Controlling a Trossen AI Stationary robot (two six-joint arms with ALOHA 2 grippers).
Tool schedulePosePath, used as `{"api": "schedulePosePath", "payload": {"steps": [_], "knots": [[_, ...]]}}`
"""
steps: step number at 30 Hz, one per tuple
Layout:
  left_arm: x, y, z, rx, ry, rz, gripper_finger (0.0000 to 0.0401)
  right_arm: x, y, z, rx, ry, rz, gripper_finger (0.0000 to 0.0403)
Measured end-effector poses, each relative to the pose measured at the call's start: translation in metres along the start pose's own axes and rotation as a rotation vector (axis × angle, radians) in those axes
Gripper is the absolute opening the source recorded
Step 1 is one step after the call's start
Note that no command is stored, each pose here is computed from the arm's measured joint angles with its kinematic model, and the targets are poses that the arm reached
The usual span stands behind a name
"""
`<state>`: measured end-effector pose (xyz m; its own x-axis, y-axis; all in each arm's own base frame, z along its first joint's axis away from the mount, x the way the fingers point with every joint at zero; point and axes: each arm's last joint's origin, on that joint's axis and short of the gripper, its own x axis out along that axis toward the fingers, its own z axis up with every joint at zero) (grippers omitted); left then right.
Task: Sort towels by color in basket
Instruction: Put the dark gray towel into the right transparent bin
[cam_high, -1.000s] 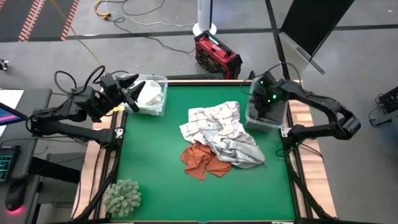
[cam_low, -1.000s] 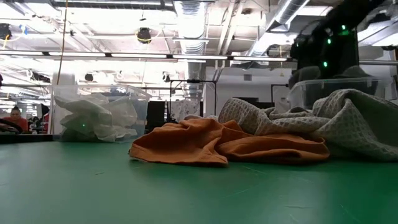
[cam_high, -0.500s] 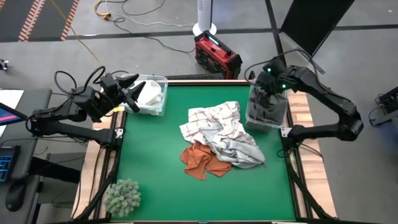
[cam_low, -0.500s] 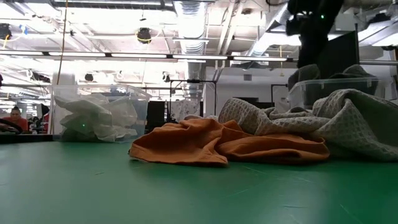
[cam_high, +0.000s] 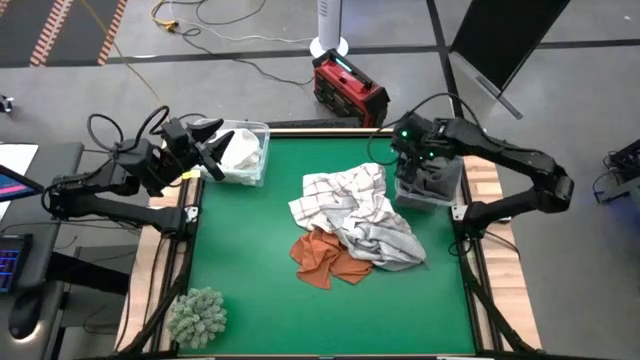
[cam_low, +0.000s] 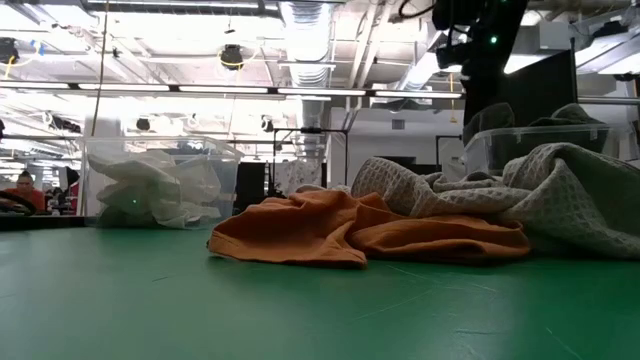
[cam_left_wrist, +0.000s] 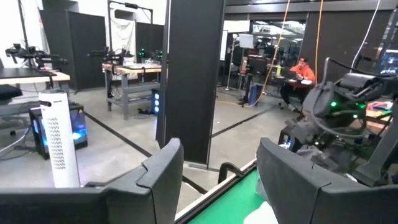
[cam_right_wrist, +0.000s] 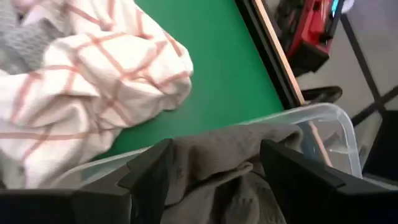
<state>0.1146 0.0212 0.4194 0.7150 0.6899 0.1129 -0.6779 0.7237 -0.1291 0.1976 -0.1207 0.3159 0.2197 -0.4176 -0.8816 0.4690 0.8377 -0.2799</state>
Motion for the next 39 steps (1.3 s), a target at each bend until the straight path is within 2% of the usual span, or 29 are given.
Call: {"api": "schedulePosePath", "payload": {"steps": [3,6,12,13,22,26,31,39], "knots": [[0.0,0.0,0.0,0.0,0.0,0.0,0.0194,0.006,0.0,0.001,0.018,0.035,-0.003,0.0267],[0.0,0.0,0.0,0.0,0.001,0.0,0.0194,0.01,-0.005,-0.003,0.046,0.097,-0.006,0.0219],[0.0,0.0,-0.002,0.009,0.013,0.001,0.0194,0.009,-0.015,-0.016,0.062,0.201,-0.016,0.0036],[0.0,0.0,-0.002,0.009,0.013,0.001,0.0194,0.006,-0.018,-0.019,0.058,0.202,-0.017,0.0022],[0.0,0.0,-0.002,0.006,0.013,0.002,0.0194,-0.026,-0.033,-0.055,0.097,0.26,-0.018,0.0013],[0.0,0.0,-0.002,0.02,0.013,0.004,0.0194,-0.025,-0.037,-0.065,0.127,0.294,-0.016,0.0013],[0.0,0.0,-0.002,0.036,0.013,0.004,0.0194,0.007,-0.035,-0.07,0.136,0.284,-0.012,0.0013],[0.0,0.0,-0.002,0.034,0.013,0.003,0.0194,0.073,-0.024,-0.093,0.046,0.221,0.067,0.0013]]}}
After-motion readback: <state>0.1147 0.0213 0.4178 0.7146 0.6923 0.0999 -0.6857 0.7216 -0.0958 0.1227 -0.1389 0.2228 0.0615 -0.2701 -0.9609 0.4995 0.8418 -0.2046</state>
